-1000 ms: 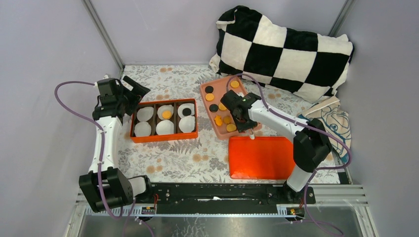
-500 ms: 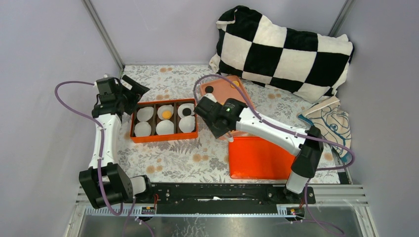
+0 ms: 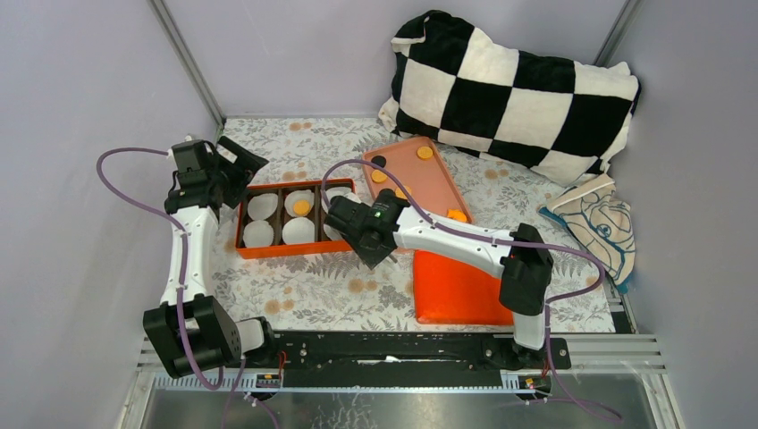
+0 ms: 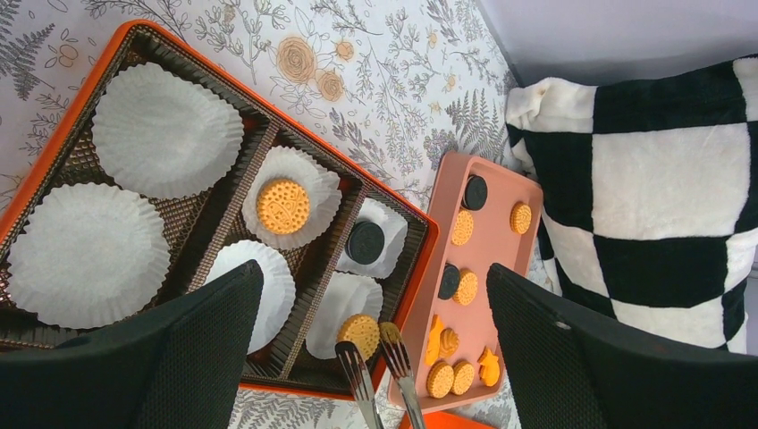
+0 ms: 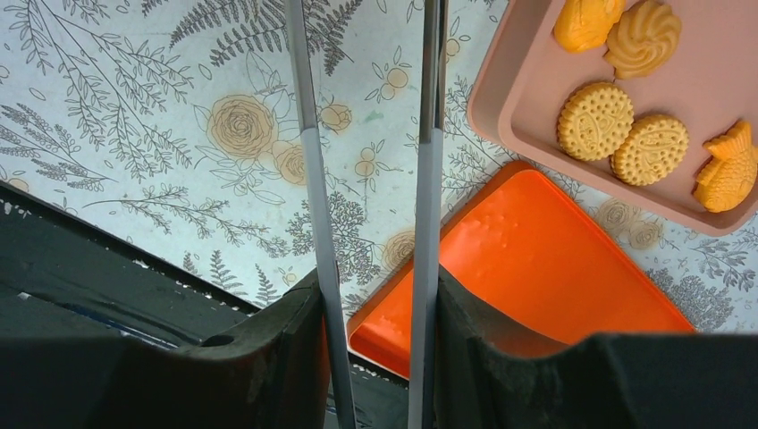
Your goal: Pack the cookies
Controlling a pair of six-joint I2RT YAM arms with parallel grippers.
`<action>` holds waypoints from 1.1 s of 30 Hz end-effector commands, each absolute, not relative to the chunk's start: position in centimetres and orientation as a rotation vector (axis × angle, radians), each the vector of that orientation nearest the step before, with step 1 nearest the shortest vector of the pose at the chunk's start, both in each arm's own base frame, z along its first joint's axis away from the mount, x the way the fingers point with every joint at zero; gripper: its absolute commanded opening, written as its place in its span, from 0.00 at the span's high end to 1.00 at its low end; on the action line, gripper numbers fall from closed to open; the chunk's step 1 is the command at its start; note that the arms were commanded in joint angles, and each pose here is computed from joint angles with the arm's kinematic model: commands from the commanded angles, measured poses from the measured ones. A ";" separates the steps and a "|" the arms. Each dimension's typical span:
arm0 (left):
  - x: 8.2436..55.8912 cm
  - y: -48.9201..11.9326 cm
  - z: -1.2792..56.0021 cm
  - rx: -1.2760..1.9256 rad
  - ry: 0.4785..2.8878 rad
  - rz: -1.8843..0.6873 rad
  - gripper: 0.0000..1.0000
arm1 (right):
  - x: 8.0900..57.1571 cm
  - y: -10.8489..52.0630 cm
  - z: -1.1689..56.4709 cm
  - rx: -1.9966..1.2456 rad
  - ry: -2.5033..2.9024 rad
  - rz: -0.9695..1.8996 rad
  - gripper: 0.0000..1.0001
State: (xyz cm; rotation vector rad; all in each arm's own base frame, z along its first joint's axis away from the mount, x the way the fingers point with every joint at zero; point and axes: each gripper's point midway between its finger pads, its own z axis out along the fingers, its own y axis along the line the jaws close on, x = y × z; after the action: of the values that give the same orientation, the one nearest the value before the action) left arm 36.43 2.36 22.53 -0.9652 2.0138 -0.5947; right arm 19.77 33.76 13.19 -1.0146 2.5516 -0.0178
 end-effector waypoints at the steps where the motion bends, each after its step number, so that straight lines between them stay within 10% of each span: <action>1: 36.7 2.7 23.4 -0.918 1.996 -0.588 0.01 | 20.7 34.8 14.3 -0.993 2.490 0.012 0.64; 7: 36.8 2.6 23.8 -0.894 1.984 -0.602 0.01 | 21.3 34.7 13.9 -0.976 2.477 -0.026 0.44; 19: 36.7 2.2 24.3 -0.862 1.980 -0.622 0.01 | 22.4 32.7 17.7 -0.840 2.391 -0.059 0.52; 22: 36.7 2.1 24.5 -0.863 1.973 -0.630 0.01 | 22.2 31.7 16.9 -0.841 2.398 -0.100 0.35; 33: 35.8 1.3 23.6 -0.864 1.991 -0.667 0.01 | 21.6 31.0 7.9 -1.030 2.418 -0.167 0.18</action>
State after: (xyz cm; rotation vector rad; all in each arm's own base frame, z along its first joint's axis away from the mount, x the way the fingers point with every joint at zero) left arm 36.30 1.59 23.24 -0.9001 2.0134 -0.6473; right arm 20.54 29.66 9.07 -0.9866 2.4826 -0.1954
